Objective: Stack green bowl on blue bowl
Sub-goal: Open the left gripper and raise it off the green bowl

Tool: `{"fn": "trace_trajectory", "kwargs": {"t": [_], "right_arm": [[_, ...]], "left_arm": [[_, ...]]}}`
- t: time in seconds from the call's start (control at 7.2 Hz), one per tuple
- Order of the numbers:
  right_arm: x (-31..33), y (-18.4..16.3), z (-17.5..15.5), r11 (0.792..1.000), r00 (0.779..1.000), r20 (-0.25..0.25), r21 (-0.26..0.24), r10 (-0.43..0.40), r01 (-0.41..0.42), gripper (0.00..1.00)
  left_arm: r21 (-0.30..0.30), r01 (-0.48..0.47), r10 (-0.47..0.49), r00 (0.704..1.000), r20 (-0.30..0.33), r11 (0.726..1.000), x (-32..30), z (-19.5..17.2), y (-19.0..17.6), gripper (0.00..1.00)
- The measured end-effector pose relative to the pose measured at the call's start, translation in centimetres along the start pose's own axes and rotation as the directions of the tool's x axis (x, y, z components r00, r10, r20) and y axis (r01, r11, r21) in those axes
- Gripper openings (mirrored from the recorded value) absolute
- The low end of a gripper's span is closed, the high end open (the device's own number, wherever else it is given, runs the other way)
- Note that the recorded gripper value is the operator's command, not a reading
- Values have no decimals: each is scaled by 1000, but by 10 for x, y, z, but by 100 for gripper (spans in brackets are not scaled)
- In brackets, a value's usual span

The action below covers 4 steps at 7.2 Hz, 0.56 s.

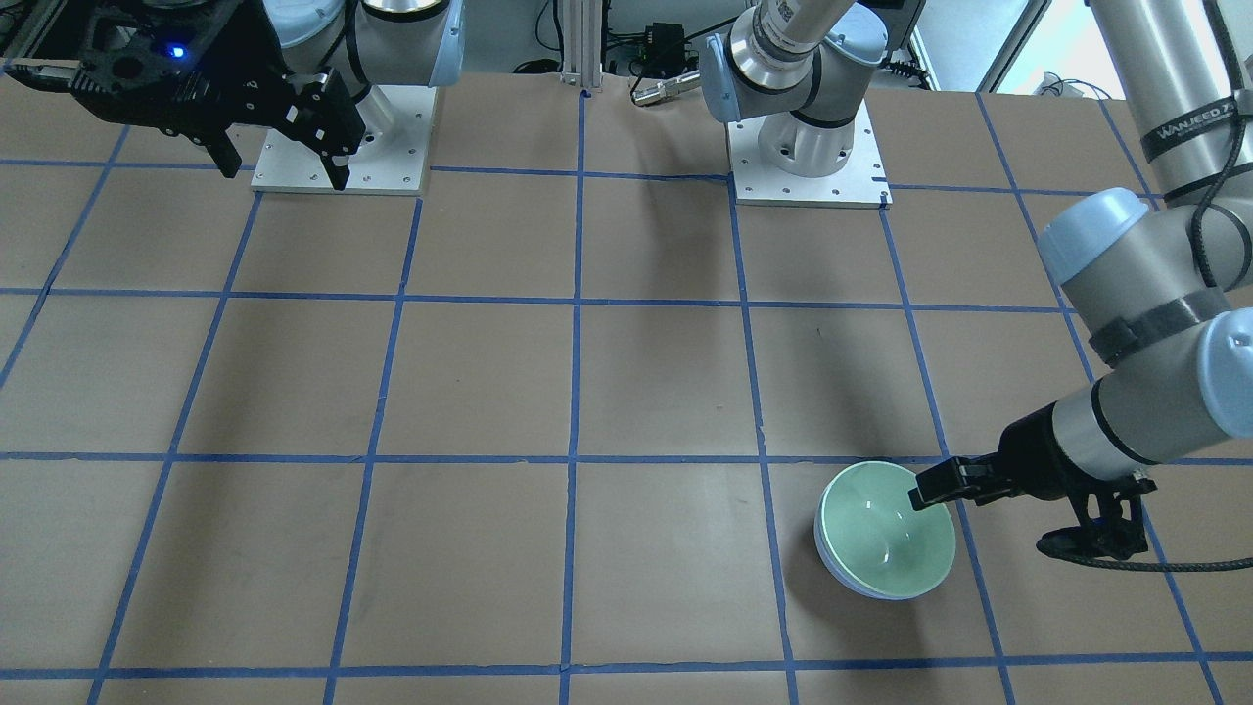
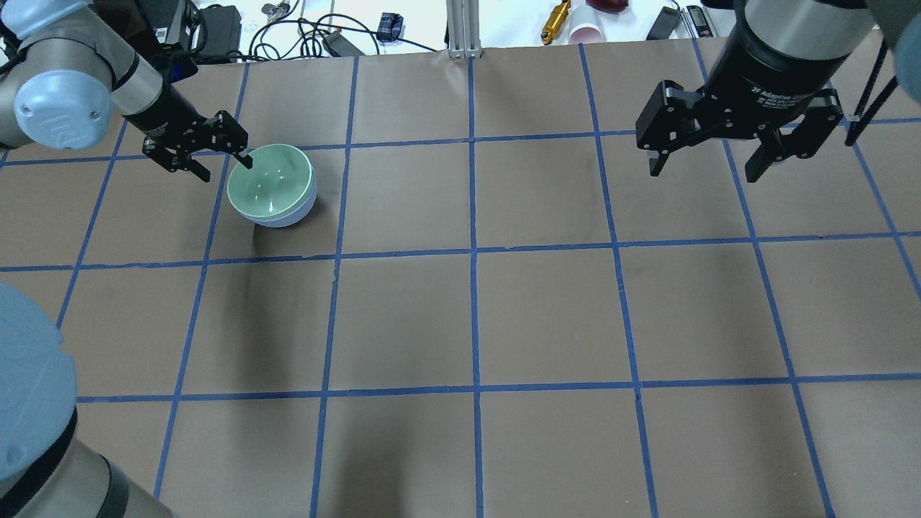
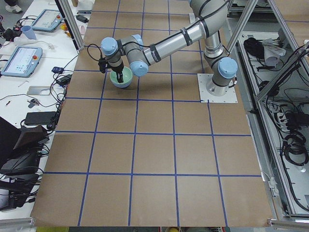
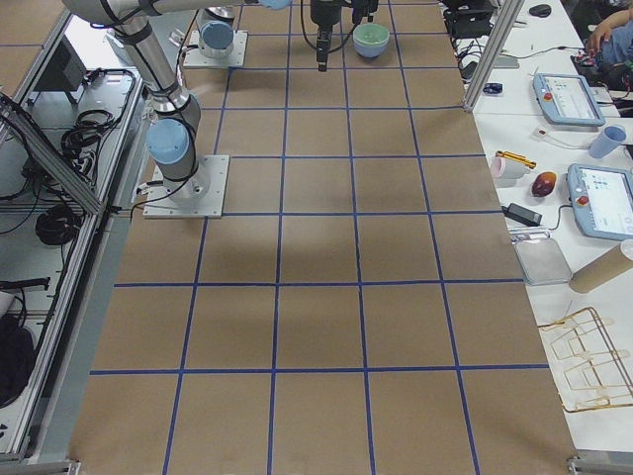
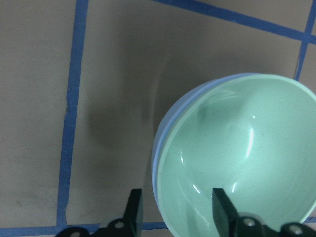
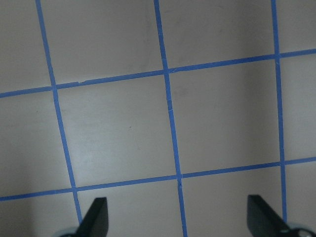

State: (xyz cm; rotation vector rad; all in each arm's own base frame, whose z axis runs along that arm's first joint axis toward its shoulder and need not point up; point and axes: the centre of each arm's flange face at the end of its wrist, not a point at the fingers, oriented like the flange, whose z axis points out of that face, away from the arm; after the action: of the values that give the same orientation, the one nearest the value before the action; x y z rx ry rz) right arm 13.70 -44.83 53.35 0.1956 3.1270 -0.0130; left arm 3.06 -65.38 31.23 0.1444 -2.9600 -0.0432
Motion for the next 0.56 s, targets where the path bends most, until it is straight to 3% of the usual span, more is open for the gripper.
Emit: {"fn": "trace_trajectory", "kwargs": {"t": [0.28,0.56], "right_arm": [[0,0,0,1000,1000,0,1,0,0,100],[0,0,0,1000,1000,0,1,0,0,100]], "left_arm": [[20,-67,65,994,91,998,64,-39,19,99],[38,-77,72,991,113,996,121,-69,52,100]]}}
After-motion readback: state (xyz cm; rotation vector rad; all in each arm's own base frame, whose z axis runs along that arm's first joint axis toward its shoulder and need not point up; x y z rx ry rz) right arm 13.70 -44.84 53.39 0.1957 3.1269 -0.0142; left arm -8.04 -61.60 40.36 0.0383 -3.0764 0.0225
